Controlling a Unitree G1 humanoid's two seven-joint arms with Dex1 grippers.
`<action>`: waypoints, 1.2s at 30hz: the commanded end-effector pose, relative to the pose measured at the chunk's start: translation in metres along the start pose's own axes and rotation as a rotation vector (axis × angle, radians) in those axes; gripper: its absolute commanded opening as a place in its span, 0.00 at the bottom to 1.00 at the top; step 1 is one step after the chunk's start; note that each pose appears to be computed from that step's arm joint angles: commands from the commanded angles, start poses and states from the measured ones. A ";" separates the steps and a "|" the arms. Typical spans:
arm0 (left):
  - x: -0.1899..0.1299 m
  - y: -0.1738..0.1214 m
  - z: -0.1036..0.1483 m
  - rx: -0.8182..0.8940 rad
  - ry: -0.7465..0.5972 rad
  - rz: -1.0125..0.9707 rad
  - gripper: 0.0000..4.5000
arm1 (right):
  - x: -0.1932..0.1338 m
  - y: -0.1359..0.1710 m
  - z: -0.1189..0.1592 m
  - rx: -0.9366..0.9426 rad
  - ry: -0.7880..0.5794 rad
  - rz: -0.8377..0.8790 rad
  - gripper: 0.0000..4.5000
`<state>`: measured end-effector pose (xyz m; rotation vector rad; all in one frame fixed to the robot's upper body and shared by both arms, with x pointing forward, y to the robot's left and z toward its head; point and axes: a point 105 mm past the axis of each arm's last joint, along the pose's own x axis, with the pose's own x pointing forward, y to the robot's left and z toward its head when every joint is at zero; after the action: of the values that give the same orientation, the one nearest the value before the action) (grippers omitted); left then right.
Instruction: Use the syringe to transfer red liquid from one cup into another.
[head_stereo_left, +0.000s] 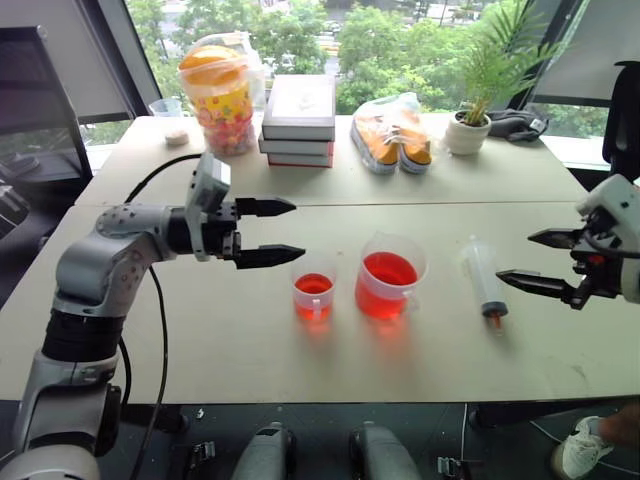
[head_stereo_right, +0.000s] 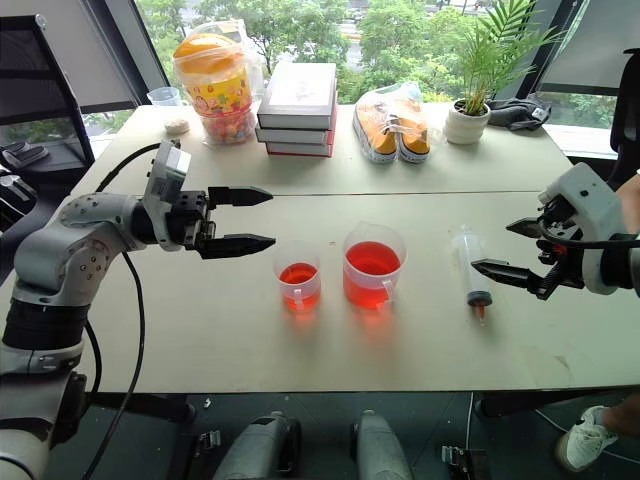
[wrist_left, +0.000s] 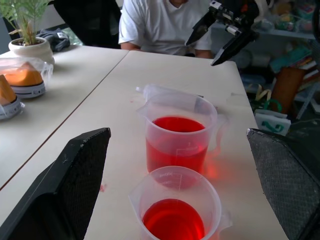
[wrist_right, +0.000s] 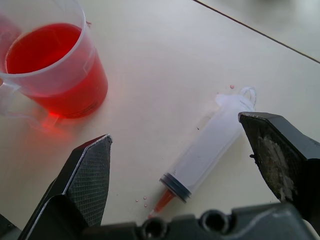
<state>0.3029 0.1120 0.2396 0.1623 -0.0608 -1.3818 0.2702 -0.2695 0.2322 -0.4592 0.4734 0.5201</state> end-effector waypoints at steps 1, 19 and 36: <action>0.003 -0.001 0.008 0.044 -0.017 -0.006 1.00 | 0.005 -0.023 0.004 0.132 0.062 -0.100 0.99; 0.013 -0.004 0.000 0.072 -0.038 -0.016 1.00 | 0.087 -0.053 -0.032 0.529 0.485 -0.024 0.99; 0.009 -0.009 0.000 0.082 -0.032 0.026 1.00 | 0.131 -0.029 -0.066 0.423 0.669 0.070 0.38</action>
<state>0.2983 0.0998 0.2232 0.1856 -0.0907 -1.3543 0.3696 -0.2826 0.1294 -0.2063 1.1853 0.2926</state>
